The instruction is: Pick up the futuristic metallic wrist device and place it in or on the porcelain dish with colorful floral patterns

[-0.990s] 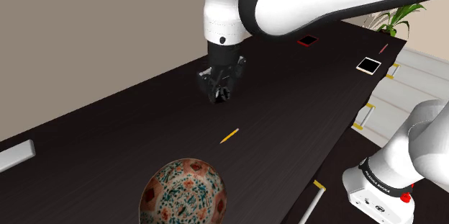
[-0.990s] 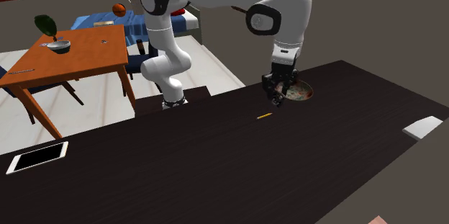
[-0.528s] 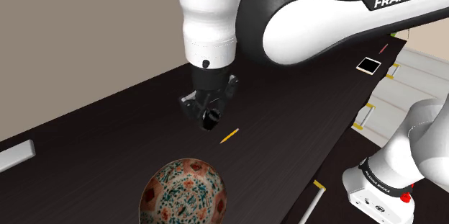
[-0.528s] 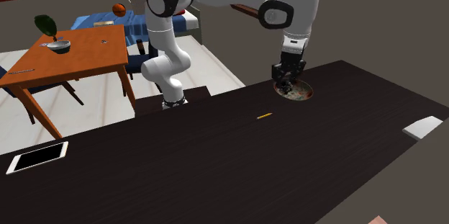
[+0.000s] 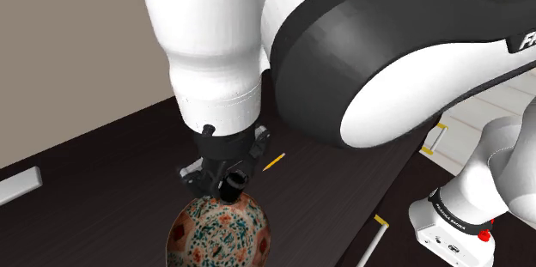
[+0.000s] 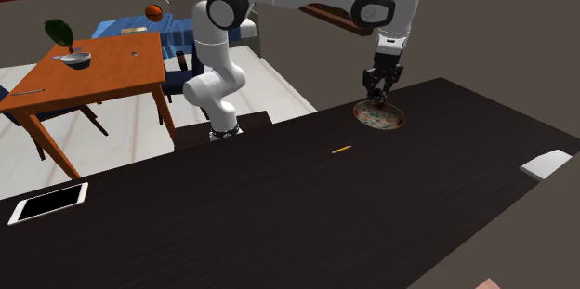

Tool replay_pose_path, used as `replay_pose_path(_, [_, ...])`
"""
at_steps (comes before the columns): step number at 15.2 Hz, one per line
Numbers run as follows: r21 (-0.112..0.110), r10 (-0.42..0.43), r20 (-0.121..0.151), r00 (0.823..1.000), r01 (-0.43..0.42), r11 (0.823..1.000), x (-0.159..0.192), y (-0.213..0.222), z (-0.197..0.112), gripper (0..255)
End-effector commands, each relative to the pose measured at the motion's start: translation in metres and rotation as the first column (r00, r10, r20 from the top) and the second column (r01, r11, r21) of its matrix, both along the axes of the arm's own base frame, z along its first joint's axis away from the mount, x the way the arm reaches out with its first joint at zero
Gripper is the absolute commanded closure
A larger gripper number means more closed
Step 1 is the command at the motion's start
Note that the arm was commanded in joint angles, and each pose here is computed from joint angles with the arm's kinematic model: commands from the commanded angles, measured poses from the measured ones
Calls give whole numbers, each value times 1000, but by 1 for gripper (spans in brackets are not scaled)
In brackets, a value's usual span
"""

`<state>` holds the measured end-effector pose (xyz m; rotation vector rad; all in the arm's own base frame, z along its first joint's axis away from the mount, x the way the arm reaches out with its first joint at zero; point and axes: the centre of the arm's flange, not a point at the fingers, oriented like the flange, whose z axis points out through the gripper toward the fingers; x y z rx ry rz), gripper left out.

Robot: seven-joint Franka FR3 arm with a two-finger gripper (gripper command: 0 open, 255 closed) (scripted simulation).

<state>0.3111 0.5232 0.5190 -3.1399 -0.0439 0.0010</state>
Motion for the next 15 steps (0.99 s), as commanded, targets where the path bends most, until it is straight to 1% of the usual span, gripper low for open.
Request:
replay_pose_path(1, [1, -2, 1, 1000, 2, 1000, -15, 23, -3, 255])
replay_pose_path(4, [1, -2, 1, 1000, 2, 1000, -36, 51, -2, 255])
replay_pose_path(15, [1, -2, 1, 1000, 2, 1000, -36, 51, -60, 255])
